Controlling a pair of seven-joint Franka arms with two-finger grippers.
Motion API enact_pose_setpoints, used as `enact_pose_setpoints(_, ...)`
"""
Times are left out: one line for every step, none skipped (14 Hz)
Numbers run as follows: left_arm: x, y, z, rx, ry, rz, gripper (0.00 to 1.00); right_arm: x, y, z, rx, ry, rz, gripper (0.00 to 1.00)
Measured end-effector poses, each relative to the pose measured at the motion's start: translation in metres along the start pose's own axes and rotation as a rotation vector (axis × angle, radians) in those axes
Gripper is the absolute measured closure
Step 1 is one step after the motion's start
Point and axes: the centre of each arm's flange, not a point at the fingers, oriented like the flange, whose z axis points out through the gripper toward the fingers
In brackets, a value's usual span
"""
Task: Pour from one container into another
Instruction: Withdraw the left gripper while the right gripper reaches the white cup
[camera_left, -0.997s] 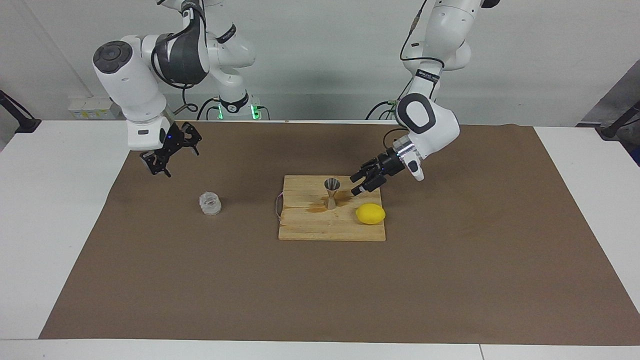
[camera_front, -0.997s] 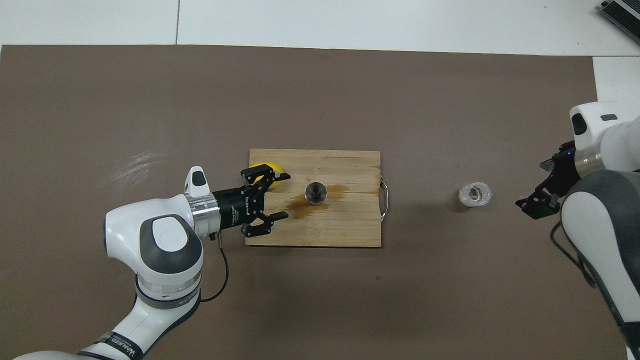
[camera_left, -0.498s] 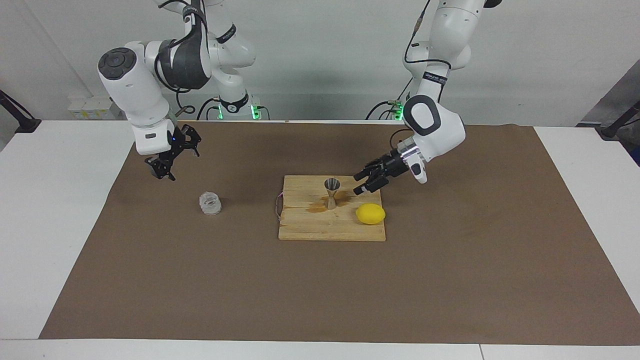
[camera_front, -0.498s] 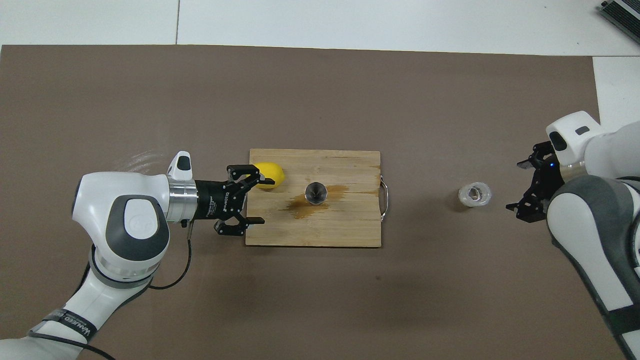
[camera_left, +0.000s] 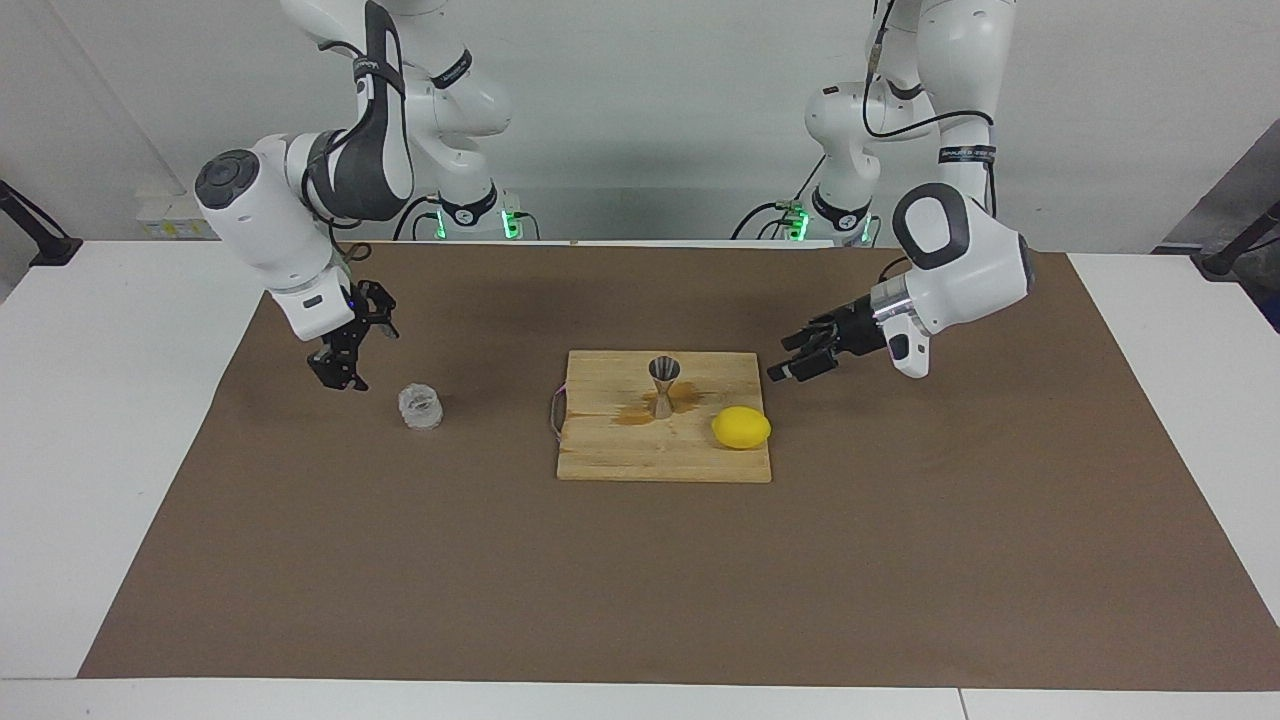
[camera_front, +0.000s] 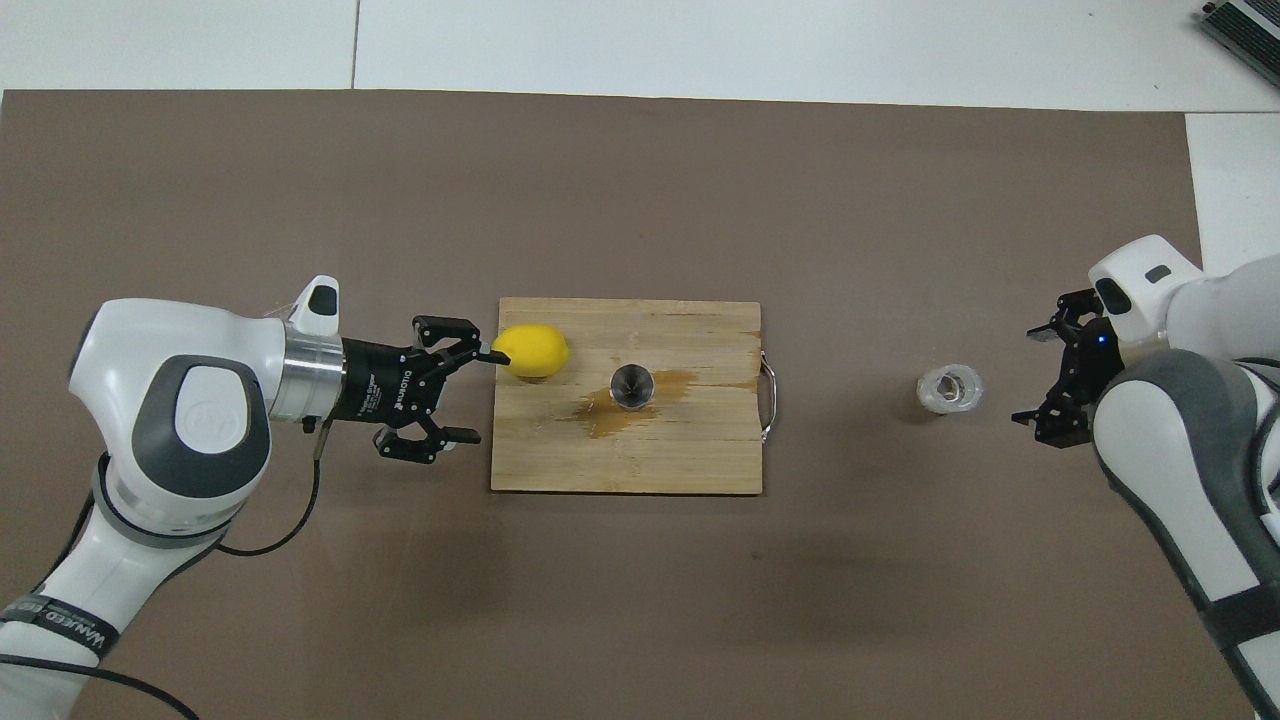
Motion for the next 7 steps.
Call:
enact_pose_setpoints(0.003, 0.002, -0.011, 0.031, 0.018, 0.021, 0.00, -0.001, 0.001, 0.001, -0.006, 0.001, 0.002, 0.00)
enact_pose_setpoints(0.006, 0.004, -0.023, 0.066, 0.038, 0.046, 0.00, -0.002, 0.000, 0.003, -0.013, 0.001, 0.004, 0.00)
enact_pose_setpoints(0.009, 0.007, -0.035, 0.097, 0.062, 0.070, 0.00, -0.005, 0.000, 0.009, -0.018, 0.001, 0.009, 0.00)
enact_pose_setpoints(0.011, 0.012, -0.045, 0.123, 0.092, 0.095, 0.00, -0.009, -0.002, 0.015, -0.019, 0.000, 0.007, 0.00)
enact_pose_setpoints(0.013, 0.016, -0.056, 0.152, 0.121, 0.118, 0.00, -0.013, -0.003, 0.022, -0.017, 0.013, -0.004, 0.00)
enact_pose_setpoints(0.016, 0.020, -0.063, 0.187, 0.145, 0.144, 0.00, -0.015, -0.005, 0.028, -0.014, 0.045, -0.022, 0.00)
enact_pose_setpoints(0.017, 0.023, -0.069, 0.222, 0.168, 0.168, 0.00, -0.017, -0.006, 0.034, -0.018, 0.079, -0.043, 0.00)
